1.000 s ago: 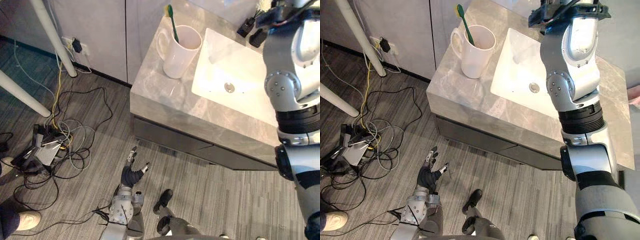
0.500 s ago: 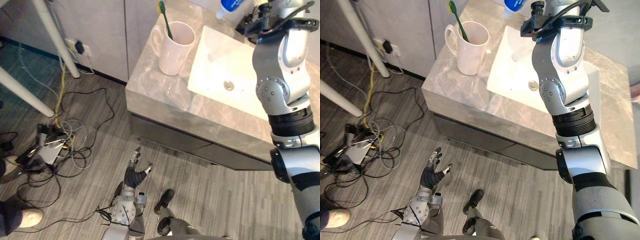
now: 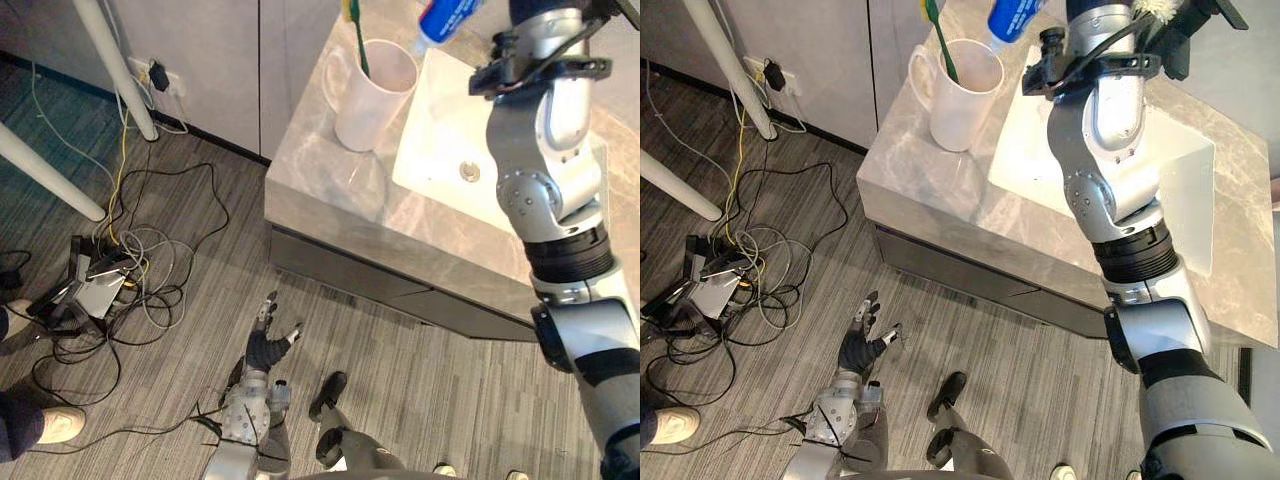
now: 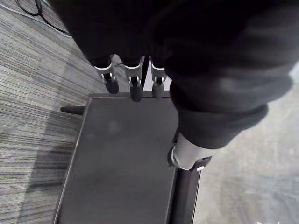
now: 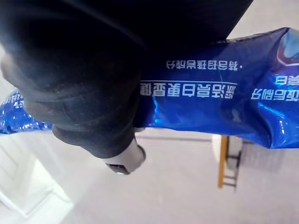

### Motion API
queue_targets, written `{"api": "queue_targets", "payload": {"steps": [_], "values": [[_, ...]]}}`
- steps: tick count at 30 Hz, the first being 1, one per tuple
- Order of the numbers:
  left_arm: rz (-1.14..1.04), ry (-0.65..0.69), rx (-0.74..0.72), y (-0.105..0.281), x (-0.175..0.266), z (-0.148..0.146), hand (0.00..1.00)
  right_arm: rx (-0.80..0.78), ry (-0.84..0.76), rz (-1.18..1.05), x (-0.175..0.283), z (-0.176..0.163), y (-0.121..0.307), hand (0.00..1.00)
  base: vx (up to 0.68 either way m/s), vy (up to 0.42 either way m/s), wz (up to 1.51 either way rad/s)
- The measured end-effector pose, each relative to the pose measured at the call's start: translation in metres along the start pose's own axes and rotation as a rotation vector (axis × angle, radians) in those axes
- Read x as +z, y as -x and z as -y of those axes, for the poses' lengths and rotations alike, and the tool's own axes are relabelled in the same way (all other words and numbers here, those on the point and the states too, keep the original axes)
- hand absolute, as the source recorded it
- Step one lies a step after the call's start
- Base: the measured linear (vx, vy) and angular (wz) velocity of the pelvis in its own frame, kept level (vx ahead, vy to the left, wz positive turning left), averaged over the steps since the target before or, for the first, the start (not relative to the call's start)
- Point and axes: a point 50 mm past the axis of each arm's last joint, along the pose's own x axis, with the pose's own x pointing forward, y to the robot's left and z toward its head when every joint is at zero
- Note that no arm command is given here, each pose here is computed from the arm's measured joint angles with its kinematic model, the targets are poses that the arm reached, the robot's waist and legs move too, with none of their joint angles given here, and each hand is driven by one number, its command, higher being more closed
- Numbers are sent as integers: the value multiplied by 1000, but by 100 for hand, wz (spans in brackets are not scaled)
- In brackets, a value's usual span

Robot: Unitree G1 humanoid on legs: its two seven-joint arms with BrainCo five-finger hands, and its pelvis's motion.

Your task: Organize washtable

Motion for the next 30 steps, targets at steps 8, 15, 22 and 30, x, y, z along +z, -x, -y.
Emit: {"api": "queue_targets", "payload": {"steps": [8, 15, 22, 30], "values": [[0, -2, 16, 0, 0, -1, 0, 7, -15, -7, -3, -4, 5, 100, 8, 78, 0], [-1, -2, 19, 0, 0, -1, 0, 28, -19, -11, -4, -5, 8, 100, 17, 62, -1], [-4, -12, 59, -1, -1, -10, 0, 20, -16, -27, -7, -2, 12, 100, 10, 59, 0], [-3, -16, 66, -1, -1, -10, 0, 7, -11, -49, -12, 2, 17, 100, 12, 74, -2]]}}
